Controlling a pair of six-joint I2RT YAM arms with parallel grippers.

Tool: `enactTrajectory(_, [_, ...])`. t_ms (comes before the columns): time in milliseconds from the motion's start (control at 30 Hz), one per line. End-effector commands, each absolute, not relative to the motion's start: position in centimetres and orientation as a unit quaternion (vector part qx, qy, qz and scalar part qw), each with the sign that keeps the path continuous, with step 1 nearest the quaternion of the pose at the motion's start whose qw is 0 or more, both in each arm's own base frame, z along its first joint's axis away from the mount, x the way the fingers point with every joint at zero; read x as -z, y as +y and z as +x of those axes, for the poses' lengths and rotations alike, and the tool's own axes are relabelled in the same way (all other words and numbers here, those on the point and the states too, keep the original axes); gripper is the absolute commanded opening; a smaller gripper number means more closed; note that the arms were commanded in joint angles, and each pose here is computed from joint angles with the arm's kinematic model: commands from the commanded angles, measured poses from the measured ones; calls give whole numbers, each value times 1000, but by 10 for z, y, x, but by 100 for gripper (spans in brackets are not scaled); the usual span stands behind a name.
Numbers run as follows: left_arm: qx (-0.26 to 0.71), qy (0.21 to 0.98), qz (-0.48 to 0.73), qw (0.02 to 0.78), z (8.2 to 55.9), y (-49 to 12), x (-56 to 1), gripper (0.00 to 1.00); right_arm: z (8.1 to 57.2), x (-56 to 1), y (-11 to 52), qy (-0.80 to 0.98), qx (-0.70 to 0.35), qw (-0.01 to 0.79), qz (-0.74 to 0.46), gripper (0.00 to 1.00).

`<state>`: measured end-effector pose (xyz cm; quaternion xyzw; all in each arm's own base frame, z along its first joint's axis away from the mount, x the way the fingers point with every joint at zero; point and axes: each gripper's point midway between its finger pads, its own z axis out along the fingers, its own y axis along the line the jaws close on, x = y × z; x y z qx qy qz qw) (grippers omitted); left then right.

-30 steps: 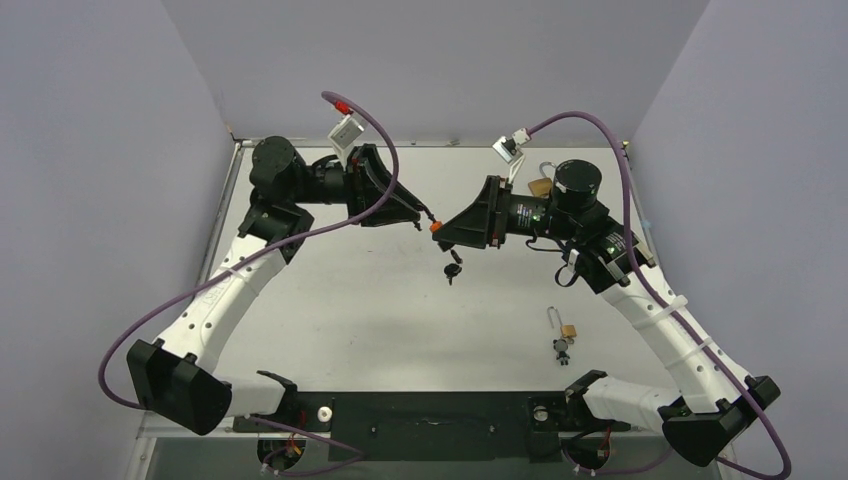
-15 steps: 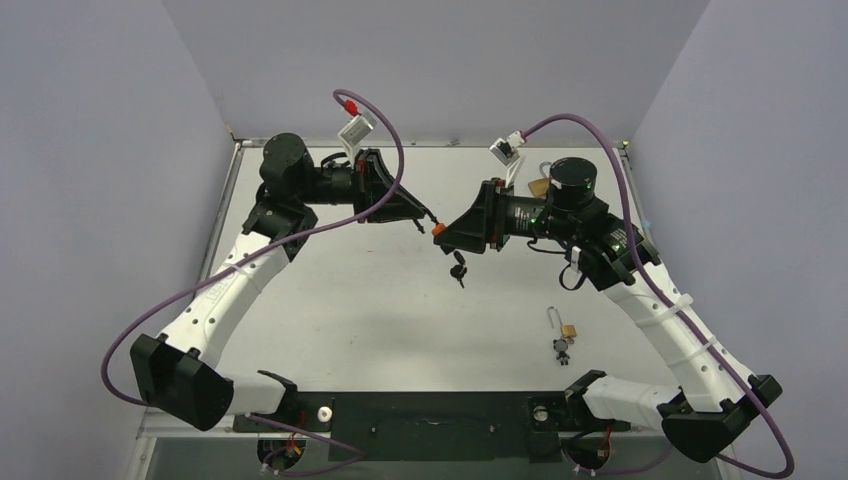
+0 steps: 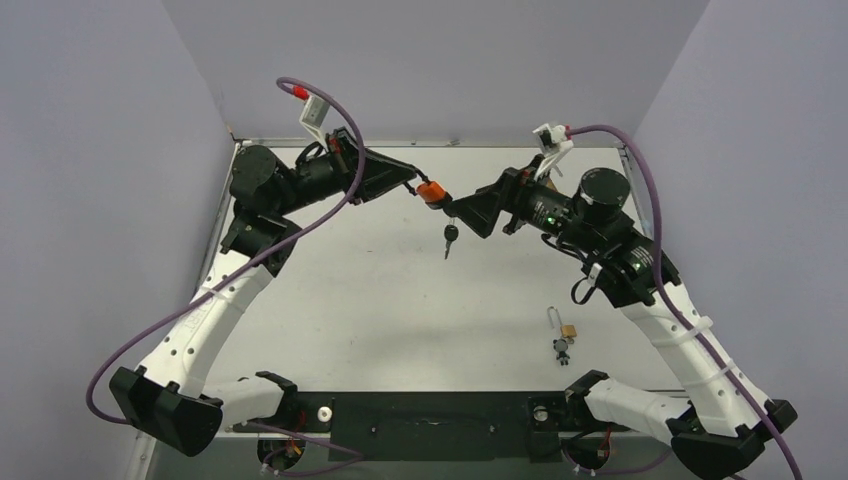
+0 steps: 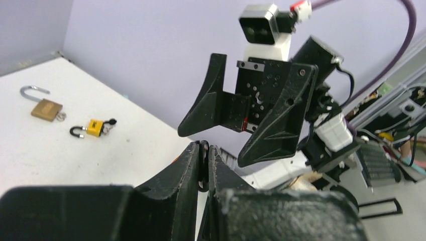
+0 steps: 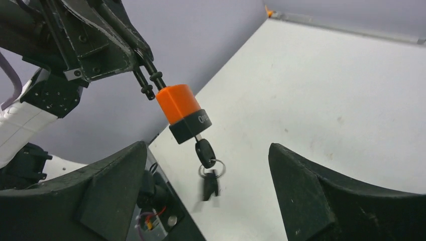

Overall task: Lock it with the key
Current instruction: Lock the lock.

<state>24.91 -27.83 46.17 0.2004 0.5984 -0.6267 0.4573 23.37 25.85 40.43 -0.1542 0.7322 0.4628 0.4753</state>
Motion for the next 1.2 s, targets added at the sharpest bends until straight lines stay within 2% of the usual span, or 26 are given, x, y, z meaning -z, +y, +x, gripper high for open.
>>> enactTrajectory(0, [646, 513, 164, 541, 235, -257, -545, 0, 241, -473, 235, 629, -445, 619, -154, 86])
enactTrajectory(100, [654, 492, 138, 558, 232, -249, -572, 0, 232, -502, 236, 569, -465, 656, -172, 85])
enactTrajectory(300, [683, 468, 80, 555, 232, -238, -604, 0, 232, -531, 258, 521, -500, 661, -205, 82])
enactTrajectory(633, [707, 457, 31, 539, 233, -231, -622, 0, 238, -564, 280, 490, -502, 676, -227, 78])
enactTrajectory(933, [710, 456, 20, 536, 236, -232, -622, 0, 235, -563, 297, 492, -508, 665, -239, 54])
enactTrajectory(1167, [712, 453, 18, 536, 236, -231, -624, 0, 236, -555, 303, 499, -506, 660, -242, 47])
